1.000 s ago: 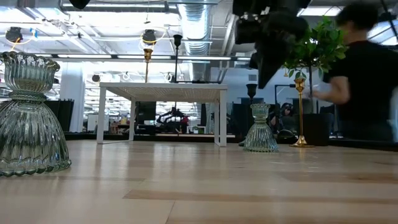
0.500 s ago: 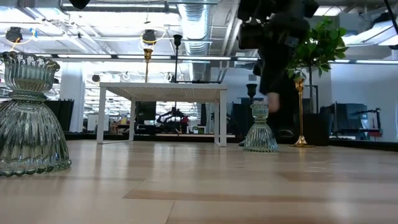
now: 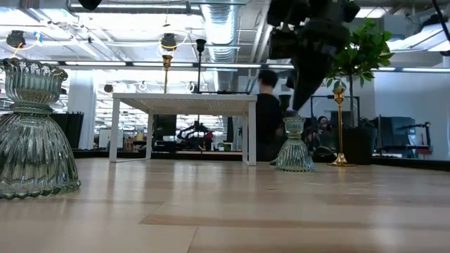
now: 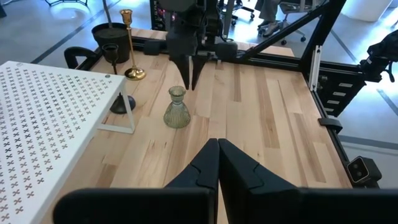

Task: Pick & Place candle stick holders
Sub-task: Put the top transparent candle holder on the shelf

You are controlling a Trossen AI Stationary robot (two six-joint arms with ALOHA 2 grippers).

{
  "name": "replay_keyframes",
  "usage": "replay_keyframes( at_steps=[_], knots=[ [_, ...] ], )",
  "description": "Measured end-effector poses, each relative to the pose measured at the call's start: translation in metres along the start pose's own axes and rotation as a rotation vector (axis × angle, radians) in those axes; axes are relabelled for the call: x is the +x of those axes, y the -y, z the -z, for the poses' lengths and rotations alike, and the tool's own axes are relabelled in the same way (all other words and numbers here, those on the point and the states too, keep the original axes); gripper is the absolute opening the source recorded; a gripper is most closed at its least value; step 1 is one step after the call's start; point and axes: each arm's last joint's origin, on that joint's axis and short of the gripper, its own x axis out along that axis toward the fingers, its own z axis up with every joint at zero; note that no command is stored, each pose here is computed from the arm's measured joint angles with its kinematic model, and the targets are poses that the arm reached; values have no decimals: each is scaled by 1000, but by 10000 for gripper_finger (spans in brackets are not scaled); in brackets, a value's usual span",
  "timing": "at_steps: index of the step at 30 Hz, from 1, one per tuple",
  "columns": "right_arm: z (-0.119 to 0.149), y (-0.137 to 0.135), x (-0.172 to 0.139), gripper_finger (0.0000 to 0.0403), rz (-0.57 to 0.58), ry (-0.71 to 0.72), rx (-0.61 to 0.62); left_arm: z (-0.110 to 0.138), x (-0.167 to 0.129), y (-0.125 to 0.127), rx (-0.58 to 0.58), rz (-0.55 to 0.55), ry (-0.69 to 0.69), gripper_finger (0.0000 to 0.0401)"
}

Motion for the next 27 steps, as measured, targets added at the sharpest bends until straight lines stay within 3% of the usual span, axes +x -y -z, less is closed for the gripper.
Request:
replay_keyframes(
  at_steps=[7, 12, 19, 27],
  knots=[
    [-3, 0, 14, 132, -2, -25, -9, 0, 0, 0, 0, 0, 0, 5],
    [-1, 1, 34, 159, 3, -98, -8, 0, 0, 0, 0, 0, 0, 5],
    [1, -1, 55, 141, 21, -162, -11, 0, 0, 0, 0, 0, 0, 5],
    [-11, -14, 21, 98, -11, -64, -38, 0, 0, 0, 0, 0, 0, 5]
  ],
)
